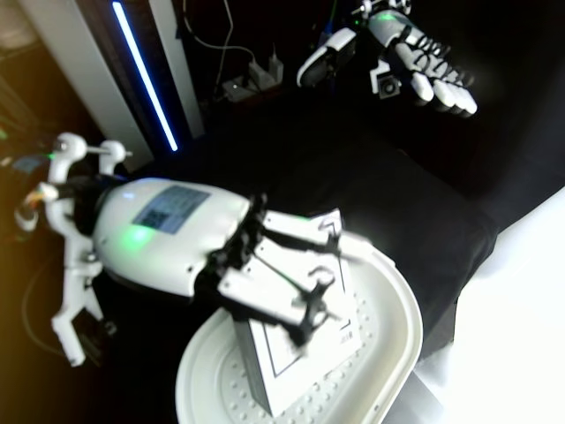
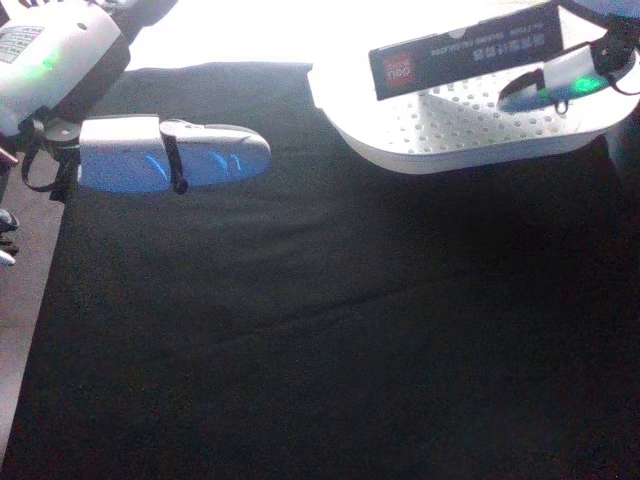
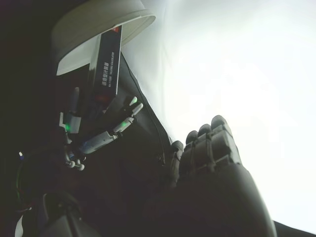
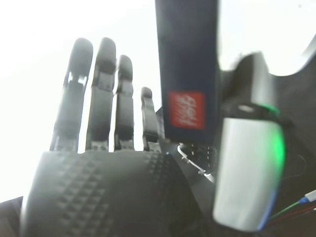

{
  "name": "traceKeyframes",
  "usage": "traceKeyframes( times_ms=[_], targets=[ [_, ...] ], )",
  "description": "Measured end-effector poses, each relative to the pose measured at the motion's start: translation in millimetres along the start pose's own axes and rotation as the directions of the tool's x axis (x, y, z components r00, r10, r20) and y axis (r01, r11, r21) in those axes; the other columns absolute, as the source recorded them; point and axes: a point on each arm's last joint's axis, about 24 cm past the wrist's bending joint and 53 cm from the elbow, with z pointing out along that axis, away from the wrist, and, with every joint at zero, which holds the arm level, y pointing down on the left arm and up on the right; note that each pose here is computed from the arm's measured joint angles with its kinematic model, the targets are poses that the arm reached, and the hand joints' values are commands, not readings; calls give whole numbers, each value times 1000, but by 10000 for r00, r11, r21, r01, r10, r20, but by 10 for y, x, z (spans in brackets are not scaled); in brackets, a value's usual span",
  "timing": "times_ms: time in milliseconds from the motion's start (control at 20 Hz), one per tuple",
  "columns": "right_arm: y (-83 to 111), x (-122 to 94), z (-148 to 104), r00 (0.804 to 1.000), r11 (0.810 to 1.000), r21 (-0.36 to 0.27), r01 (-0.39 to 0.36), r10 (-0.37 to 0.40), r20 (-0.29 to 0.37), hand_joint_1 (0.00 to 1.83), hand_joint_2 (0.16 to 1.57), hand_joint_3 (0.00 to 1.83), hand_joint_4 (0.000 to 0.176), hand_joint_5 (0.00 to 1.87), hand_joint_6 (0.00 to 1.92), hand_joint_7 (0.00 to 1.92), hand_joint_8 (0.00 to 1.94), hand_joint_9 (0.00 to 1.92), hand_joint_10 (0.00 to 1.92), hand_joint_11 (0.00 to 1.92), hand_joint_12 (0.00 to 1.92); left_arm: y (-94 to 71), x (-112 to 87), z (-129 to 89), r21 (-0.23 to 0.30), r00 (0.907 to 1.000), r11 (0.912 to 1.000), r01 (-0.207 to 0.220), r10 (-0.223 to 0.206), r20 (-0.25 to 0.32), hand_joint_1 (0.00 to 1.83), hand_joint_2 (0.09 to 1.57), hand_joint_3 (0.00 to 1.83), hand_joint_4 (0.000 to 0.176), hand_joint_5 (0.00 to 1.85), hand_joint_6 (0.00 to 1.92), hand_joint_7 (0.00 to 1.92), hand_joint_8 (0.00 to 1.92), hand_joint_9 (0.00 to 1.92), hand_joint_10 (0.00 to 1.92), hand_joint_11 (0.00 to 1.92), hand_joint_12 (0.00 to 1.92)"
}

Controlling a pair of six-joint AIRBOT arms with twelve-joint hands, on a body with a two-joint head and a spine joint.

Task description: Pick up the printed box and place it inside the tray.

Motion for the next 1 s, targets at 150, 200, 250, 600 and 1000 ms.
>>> traceKeyframes(
  times_ms=[150,200,250,600,1000],
  targets=[
    [30,-13,-34,10000,10000,-54,-15,15,-13,688,551,0,176,0,0,0,0,0,0,0,5,50,14,-36,-124,9999,9999,-26,25,-99,307,693,1,52,0,0,0,0,0,0,0,0],
    [44,-21,-52,10000,10000,-80,-10,10,-20,698,536,0,176,0,0,0,0,0,0,0,0,70,18,-50,-173,9999,9998,-46,43,-131,296,694,1,44,0,0,0,0,0,0,0,0],
    [72,-29,-77,10000,9999,-134,9,-9,-33,706,526,0,176,0,0,0,0,0,0,0,0,85,7,-64,-226,9999,9997,-54,52,-124,332,695,1,43,0,0,0,0,0,0,0,0],
    [505,-259,-301,9981,9863,-1626,-283,367,489,874,496,0,176,0,0,0,0,0,0,0,0,58,-118,-94,-126,9994,9999,0,4,341,242,704,3,29,0,0,0,0,0,0,0,0],
    [726,-753,-699,9717,9636,-2664,-218,831,2211,428,898,78,175,0,0,0,0,0,0,0,0,15,-158,-158,-19,9987,10000,5,-4,509,349,694,0,58,0,0,0,0,0,0,0,0]
  ],
)
